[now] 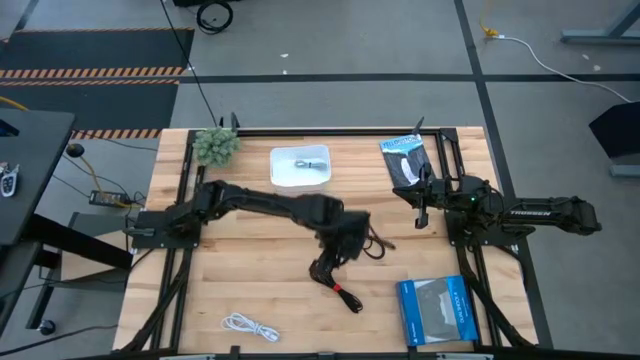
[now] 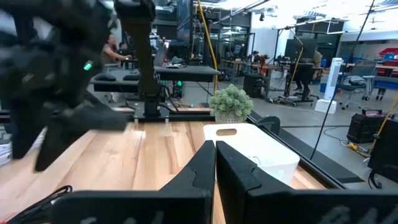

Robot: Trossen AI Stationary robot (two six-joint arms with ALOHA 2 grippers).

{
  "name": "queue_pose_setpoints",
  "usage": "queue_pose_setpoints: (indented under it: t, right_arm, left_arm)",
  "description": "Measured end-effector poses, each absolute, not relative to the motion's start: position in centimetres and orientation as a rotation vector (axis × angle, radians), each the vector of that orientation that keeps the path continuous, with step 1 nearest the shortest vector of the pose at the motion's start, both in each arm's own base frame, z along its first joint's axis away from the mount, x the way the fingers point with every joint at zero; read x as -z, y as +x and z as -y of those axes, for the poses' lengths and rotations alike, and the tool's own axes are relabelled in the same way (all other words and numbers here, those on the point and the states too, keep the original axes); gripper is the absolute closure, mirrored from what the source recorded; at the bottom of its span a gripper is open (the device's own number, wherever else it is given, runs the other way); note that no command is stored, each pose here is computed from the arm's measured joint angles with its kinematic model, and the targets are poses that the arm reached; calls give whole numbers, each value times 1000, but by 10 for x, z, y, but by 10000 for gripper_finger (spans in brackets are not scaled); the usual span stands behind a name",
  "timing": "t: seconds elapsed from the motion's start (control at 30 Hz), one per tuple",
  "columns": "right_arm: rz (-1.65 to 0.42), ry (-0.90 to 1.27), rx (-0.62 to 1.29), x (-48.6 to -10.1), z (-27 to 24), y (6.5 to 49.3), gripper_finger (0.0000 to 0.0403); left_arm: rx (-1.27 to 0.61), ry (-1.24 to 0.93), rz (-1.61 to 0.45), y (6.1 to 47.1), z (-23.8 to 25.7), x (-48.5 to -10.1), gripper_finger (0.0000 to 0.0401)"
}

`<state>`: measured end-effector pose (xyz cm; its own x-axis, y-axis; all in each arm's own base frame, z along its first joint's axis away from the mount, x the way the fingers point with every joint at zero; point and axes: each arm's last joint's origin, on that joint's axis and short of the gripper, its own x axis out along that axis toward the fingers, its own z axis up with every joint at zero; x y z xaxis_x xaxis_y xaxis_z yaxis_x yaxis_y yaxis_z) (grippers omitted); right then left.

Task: Pick and place USB-C Cables
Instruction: Put the bottom black charger cable into the white bin

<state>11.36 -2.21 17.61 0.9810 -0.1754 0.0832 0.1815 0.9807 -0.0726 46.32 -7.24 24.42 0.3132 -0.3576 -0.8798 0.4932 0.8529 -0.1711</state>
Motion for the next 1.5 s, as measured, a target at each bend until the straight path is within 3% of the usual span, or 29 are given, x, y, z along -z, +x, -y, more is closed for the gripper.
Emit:
queue_pose_setpoints:
  t: [0.5, 1.1, 1.3, 1.5]
  right_arm:
    - [77, -80, 180, -176, 22, 114, 383]
    - [76, -80, 180, -176, 22, 114, 383]
    - [77, -80, 179, -176, 22, 114, 383]
    - [78, -80, 180, -176, 22, 114, 383]
  left_arm:
    - [631, 310, -1216, 469, 128, -183, 223]
    - [703, 323, -1189, 478, 140, -153, 226]
    - [713, 304, -1197, 479, 140, -146, 244]
    - [715, 304, -1204, 479, 140, -145, 296]
